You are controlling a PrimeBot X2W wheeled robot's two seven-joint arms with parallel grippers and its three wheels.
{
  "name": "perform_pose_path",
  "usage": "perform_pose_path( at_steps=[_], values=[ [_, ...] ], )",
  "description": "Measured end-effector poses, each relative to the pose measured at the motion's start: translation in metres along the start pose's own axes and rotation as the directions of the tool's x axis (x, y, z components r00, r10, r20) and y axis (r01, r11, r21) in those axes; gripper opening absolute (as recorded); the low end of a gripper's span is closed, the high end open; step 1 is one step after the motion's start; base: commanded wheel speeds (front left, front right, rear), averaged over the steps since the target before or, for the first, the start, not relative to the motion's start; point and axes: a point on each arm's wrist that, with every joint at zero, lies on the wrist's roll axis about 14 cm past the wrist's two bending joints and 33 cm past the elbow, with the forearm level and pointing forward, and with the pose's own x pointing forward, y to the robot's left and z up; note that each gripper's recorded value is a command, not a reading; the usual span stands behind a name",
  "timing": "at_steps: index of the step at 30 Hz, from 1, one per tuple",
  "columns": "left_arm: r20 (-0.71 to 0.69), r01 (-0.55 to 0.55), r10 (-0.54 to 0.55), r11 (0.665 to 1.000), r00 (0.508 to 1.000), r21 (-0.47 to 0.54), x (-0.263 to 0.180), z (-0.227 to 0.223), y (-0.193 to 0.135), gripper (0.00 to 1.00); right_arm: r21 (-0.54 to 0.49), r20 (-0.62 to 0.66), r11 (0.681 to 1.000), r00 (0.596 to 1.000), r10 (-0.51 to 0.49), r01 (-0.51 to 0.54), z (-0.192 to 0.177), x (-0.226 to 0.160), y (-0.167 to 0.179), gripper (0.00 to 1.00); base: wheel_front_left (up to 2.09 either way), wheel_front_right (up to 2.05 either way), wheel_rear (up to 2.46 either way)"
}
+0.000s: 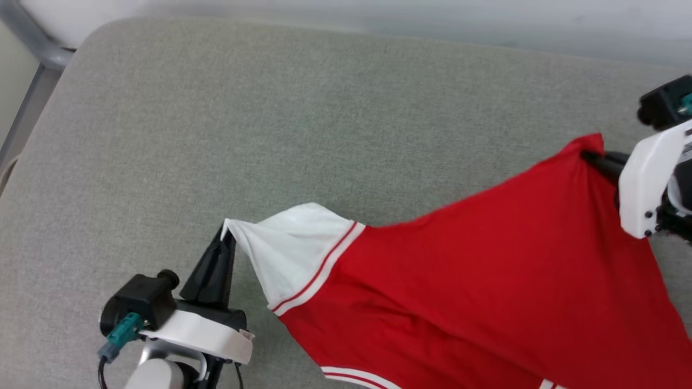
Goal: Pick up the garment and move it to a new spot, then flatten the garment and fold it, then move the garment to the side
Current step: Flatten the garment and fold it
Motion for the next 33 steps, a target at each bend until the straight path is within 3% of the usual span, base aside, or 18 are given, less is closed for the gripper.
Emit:
perform_pose_path(
  at_steps=[5, 9, 16, 21, 26, 33],
  values=[
    [0.107, 0.072, -0.076, 0.997, 0.991, 0.041, 0.013, 0.04, -0.014, 0.0, 0.086, 0.222, 0.996, 0.974, -0.032, 0.013, 0.042, -0.038, -0.01, 0.0, 0.0, 0.0, 0.0],
    [0.234, 0.134, -0.152, 0.987, 0.96, 0.092, 0.03, 0.091, -0.03, 0.0, 0.093, 0.353, 0.995, 0.933, -0.069, 0.039, 0.069, -0.07, -0.017, 0.0, 0.0, 0.0, 0.0],
    [0.431, 0.226, -0.285, 0.957, 0.856, 0.184, 0.052, 0.183, -0.067, 0.0, 0.111, 0.555, 0.989, 0.819, -0.146, 0.101, 0.109, -0.122, -0.027, 0.0, 0.0, 0.0, 0.0],
    [0.517, 0.258, -0.347, 0.937, 0.783, 0.238, 0.061, 0.233, -0.087, 0.0, 0.106, 0.652, 0.984, 0.737, -0.179, 0.145, 0.132, -0.152, -0.029, 0.0, 0.0, 0.0, 0.0],
    [0.549, 0.27, -0.386, 0.921, 0.742, 0.282, 0.073, 0.265, -0.096, 0.0, 0.108, 0.712, 0.975, 0.67, -0.213, 0.194, 0.153, -0.168, -0.036, 0.0, 0.0, 0.0, 0.0],
    [0.567, 0.295, -0.447, 0.892, 0.692, 0.343, 0.11, 0.299, -0.115, 0.0, 0.09, 0.752, 0.962, 0.615, -0.236, 0.259, 0.194, -0.166, -0.053, 0.0, 0.0, 0.0, 0.0]
  ],
)
